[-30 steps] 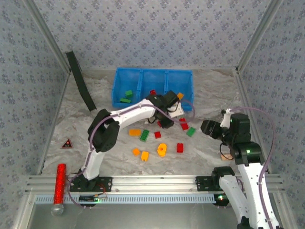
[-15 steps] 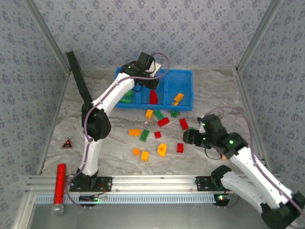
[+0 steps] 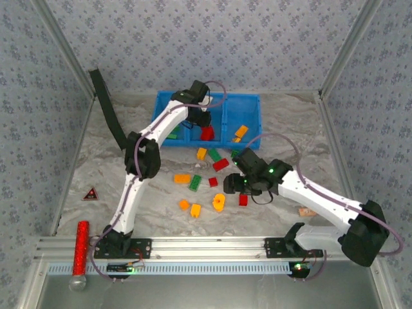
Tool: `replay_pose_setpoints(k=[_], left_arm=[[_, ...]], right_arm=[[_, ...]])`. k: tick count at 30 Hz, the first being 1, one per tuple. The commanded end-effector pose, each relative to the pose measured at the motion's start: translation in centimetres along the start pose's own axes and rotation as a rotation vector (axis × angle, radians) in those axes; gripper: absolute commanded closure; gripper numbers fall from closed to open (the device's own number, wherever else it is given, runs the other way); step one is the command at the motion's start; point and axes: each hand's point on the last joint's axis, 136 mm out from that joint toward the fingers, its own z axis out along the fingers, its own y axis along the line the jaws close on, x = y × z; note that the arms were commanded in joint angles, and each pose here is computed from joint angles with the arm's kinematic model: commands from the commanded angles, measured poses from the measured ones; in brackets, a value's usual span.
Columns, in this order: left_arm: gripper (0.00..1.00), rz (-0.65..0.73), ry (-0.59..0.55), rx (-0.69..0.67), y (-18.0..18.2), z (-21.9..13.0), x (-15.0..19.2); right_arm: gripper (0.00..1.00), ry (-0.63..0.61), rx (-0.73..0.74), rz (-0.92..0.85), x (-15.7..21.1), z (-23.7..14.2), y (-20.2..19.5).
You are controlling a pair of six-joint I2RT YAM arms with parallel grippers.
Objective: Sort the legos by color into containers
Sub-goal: Place the lego in the container.
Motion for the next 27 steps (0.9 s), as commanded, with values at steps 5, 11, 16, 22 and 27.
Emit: replay_pose_setpoints(k=[5, 11, 16, 22, 27], left_arm=[[0.88, -0.067, -0.043, 0.053, 0.4, 0.6, -1.7], [0.78, -0.066, -0.029, 0.075, 0.0, 0.9, -1.3], [0.68, -0.055, -0.054, 0.076, -0.1, -0.2, -1.8], [0.60, -0.049, -0.082, 0.084, -0.4, -1.5, -2.5], [0.55, -0.040, -0.110, 0.094, -0.7, -3.3, -3.2]], right_arm=[[0.32, 0.002, 0.081, 0.056, -1.0, -0.1, -0.3], [0.31, 0.037, 0.080, 0.051, -1.1, 1.4, 0.6], [0.30, 0.064, 0.092, 0.044, -0.8, 2.5, 0.9], [0.30, 0.084, 0.099, 0.035, -0.3, 3.6, 0.9], [0.30, 0.092, 0.091, 0.036, 0.1, 4.3, 1.0]])
